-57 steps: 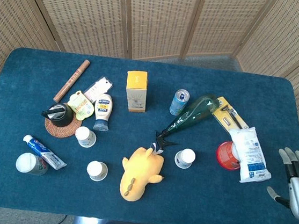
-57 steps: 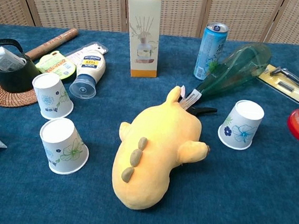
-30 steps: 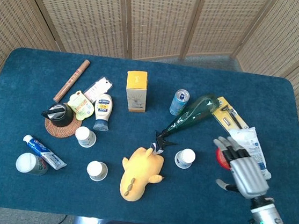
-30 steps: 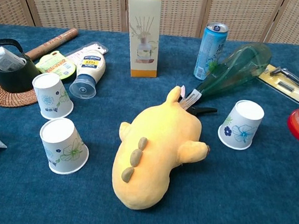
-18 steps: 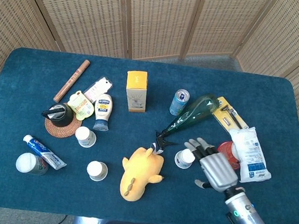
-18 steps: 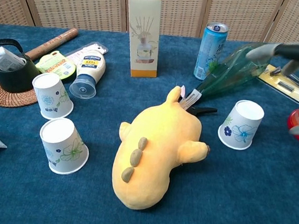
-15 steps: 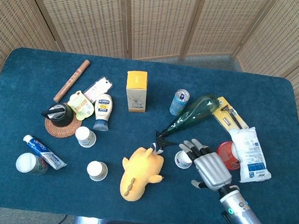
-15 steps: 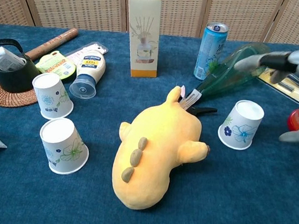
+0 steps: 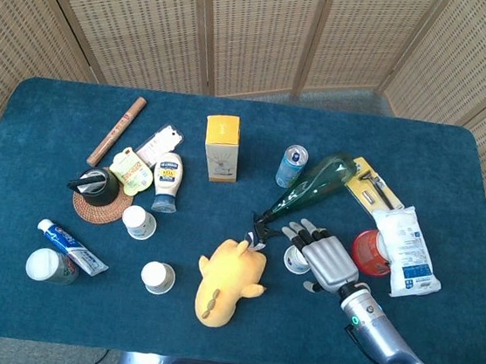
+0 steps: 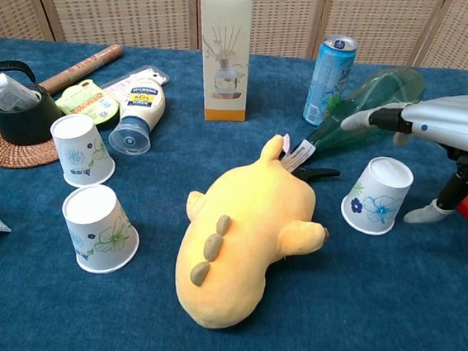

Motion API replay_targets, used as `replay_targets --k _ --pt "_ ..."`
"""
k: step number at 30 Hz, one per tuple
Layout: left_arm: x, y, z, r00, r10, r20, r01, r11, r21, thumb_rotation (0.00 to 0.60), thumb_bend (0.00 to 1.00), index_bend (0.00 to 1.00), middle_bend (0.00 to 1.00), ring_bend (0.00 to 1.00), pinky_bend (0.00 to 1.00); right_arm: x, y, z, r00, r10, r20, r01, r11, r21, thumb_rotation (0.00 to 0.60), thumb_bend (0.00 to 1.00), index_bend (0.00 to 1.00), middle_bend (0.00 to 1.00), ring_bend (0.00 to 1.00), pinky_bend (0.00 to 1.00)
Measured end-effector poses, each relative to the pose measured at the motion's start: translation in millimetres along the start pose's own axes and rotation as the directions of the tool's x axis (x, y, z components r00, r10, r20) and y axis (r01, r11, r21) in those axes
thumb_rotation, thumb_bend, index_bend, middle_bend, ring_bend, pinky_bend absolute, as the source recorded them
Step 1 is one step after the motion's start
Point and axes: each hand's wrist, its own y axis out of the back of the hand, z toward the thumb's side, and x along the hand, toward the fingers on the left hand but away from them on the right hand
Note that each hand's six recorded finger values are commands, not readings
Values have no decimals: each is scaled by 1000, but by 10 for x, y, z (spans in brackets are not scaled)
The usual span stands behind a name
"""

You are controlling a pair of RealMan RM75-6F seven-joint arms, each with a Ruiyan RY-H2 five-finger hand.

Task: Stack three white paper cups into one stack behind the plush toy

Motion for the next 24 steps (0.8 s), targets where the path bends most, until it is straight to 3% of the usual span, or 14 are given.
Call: replay_targets --k 14,19,24 --pt "0 -29 -15 1000 -10 -8 10 1000 10 600 251 113 0 0 161 -154 -233 -176 998 46 30 -46 999 -1 600 0 20 3 0 355" --pt "5 -39 -20 1000 -12 -11 12 1000 12 600 251 113 0 0 161 -184 -280 -212 999 43 27 -42 999 -21 600 6 91 81 0 450" --pt "9 -70 -17 1000 -26 -12 26 1000 13 600 251 113 0 0 162 -176 -322 -257 999 35 31 -33 996 -82 600 175 190 183 60 572"
